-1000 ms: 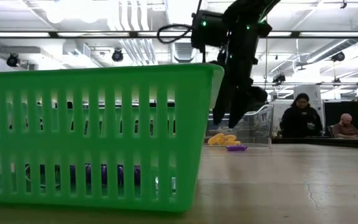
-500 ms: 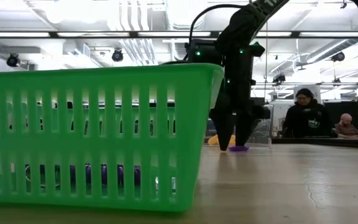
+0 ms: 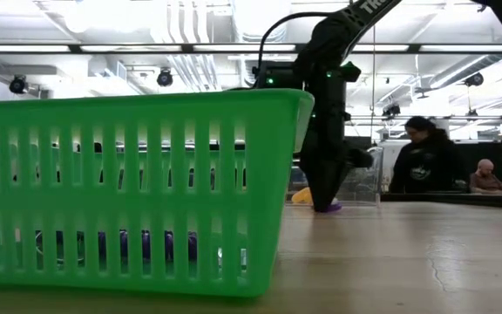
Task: Sort spring keychains
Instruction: Put the violet spring keychain into the green bin
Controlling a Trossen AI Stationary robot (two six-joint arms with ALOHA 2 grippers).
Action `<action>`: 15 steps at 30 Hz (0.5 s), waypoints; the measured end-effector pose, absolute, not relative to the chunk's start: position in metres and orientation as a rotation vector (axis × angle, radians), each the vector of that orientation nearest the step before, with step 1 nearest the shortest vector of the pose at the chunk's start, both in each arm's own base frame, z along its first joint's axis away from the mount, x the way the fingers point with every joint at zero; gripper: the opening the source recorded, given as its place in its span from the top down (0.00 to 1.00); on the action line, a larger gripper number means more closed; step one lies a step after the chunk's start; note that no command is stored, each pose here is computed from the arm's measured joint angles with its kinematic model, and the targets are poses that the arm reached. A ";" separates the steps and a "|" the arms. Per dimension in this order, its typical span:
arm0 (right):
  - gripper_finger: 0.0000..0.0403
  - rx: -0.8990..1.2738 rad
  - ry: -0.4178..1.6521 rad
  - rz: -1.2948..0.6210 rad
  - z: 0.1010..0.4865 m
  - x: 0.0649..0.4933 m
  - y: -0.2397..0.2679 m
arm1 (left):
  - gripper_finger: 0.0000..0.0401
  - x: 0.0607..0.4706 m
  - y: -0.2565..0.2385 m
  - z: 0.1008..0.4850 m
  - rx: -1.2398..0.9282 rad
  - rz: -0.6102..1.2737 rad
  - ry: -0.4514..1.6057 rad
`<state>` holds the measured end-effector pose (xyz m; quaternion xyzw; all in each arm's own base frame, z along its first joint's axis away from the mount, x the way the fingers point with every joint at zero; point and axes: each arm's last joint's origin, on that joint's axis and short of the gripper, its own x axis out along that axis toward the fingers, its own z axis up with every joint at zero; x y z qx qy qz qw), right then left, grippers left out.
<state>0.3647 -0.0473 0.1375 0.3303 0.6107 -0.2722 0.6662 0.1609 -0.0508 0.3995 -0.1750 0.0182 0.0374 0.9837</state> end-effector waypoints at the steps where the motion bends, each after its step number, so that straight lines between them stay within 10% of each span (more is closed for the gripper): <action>1: 0.95 0.748 1.378 -0.610 0.139 0.366 -0.047 | 0.64 0.161 -0.051 0.400 -0.352 0.075 0.037; 15: 0.98 0.724 1.164 -0.448 0.220 0.395 -0.019 | 0.64 0.161 -0.051 0.399 -0.341 0.077 0.043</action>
